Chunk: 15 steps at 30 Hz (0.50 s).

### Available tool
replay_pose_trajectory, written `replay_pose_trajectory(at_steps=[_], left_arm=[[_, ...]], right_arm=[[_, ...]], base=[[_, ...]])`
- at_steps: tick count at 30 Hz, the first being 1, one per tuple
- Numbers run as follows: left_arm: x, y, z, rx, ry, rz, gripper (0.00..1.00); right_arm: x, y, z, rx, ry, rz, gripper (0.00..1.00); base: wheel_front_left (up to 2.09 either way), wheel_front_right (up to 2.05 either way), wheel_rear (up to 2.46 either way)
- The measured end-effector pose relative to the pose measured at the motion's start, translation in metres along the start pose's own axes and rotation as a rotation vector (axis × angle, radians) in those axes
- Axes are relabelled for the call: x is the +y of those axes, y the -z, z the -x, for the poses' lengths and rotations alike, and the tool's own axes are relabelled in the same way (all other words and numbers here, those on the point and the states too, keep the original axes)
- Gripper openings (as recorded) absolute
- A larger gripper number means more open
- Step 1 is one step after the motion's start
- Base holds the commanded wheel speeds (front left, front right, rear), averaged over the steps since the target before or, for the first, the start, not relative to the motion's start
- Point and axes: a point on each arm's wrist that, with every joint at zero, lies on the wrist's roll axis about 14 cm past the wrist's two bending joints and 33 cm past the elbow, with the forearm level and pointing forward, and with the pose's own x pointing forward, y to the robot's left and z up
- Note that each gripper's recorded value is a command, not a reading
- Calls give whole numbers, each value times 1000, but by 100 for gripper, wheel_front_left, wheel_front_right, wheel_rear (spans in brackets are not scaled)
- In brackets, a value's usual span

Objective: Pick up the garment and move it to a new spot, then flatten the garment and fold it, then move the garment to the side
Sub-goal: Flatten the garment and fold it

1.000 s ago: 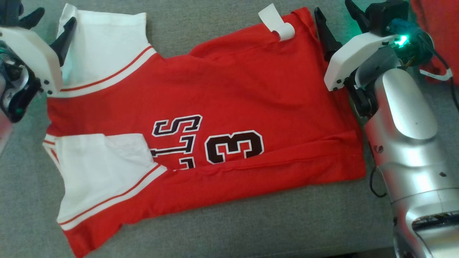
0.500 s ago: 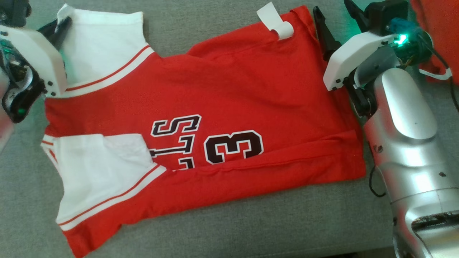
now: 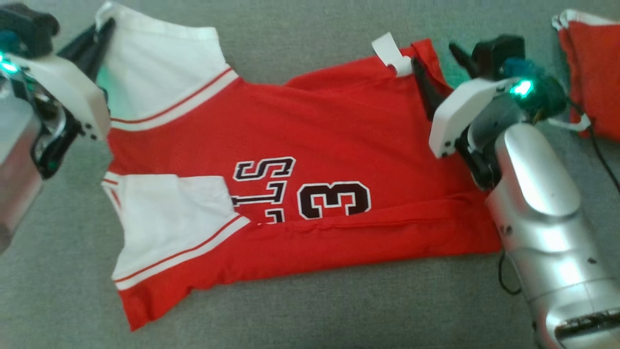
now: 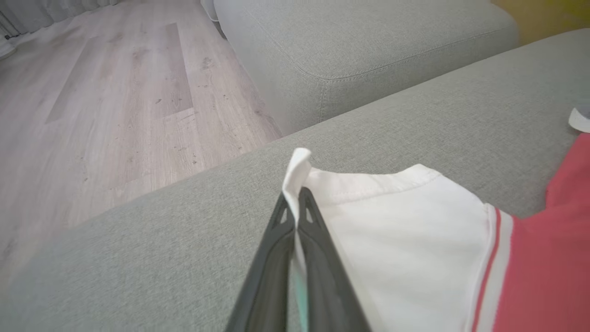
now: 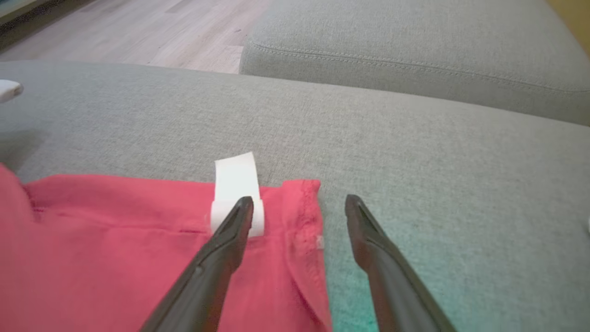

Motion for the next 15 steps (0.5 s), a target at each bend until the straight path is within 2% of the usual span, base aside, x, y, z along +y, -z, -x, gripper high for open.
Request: replay_pose_trajectory(at_steps=[5,15], left_arm=[[-6,2,18,-5,11,-15,0],[-12,7,39,-10,20,-16,0]], right_arm=[[14,5,6,38,-34,11,100],[11,26,3,172,-30,82,100]], base=[[0,0,0],[0,0,0]])
